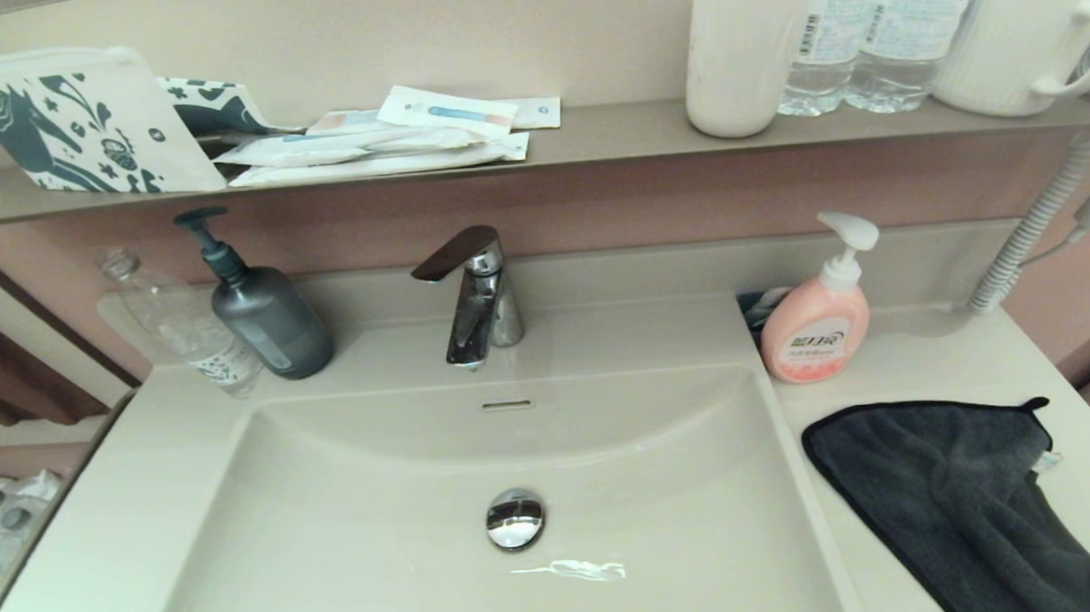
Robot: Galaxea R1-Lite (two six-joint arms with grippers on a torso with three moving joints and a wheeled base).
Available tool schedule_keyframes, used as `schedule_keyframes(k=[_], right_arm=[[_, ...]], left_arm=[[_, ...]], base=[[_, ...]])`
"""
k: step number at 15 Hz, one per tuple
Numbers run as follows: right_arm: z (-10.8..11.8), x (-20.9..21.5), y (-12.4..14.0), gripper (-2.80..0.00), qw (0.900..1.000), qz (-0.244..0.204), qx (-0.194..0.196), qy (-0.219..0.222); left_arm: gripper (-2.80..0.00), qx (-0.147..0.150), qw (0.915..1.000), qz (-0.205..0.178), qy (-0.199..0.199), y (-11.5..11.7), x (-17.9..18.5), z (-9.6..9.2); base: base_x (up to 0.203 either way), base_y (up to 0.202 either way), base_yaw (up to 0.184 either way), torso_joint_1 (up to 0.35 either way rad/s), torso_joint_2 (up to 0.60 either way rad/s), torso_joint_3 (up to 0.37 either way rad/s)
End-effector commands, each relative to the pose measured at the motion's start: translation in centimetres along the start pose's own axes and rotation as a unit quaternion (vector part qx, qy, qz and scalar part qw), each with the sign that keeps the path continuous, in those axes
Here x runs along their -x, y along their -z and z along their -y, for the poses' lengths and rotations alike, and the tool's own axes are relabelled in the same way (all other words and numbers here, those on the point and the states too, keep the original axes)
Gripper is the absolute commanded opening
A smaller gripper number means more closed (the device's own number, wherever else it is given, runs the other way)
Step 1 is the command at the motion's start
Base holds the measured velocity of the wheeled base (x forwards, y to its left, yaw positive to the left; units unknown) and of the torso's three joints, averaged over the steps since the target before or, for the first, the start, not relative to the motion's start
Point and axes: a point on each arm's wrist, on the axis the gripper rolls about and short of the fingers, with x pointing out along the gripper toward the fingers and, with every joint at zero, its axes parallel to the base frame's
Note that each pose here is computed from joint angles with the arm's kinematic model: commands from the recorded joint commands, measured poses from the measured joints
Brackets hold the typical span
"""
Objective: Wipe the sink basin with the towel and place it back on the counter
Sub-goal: Turn on the faucet
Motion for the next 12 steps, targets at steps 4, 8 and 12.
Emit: schedule_keyframes(k=[4,8,12], right_arm=[[0.0,-0.01,0.0,-2.8,1.0,-0.001,0.0,0.0],[0.0,-0.02,0.02,-2.8,1.0,-0.001,0.001,0.0],[0.0,-0.01,-0.02,-2.8,1.0,0.0,0.0,0.0]], left_arm=[[-2.8,0.001,1.0,0.0,-0.001,-0.01,-0.01,0.0],[-2.8,0.001,1.0,0.0,-0.001,-0.01,-0.01,0.0],[-2.8,0.002,1.0,0.0,-0.001,-0.05,0.0,0.0]], base=[[0.0,0.0,0.0,0.0,0.0,0.0],[0.0,0.0,0.0,0.0,0.0,0.0],[0.0,0.0,0.0,0.0,0.0,0.0]])
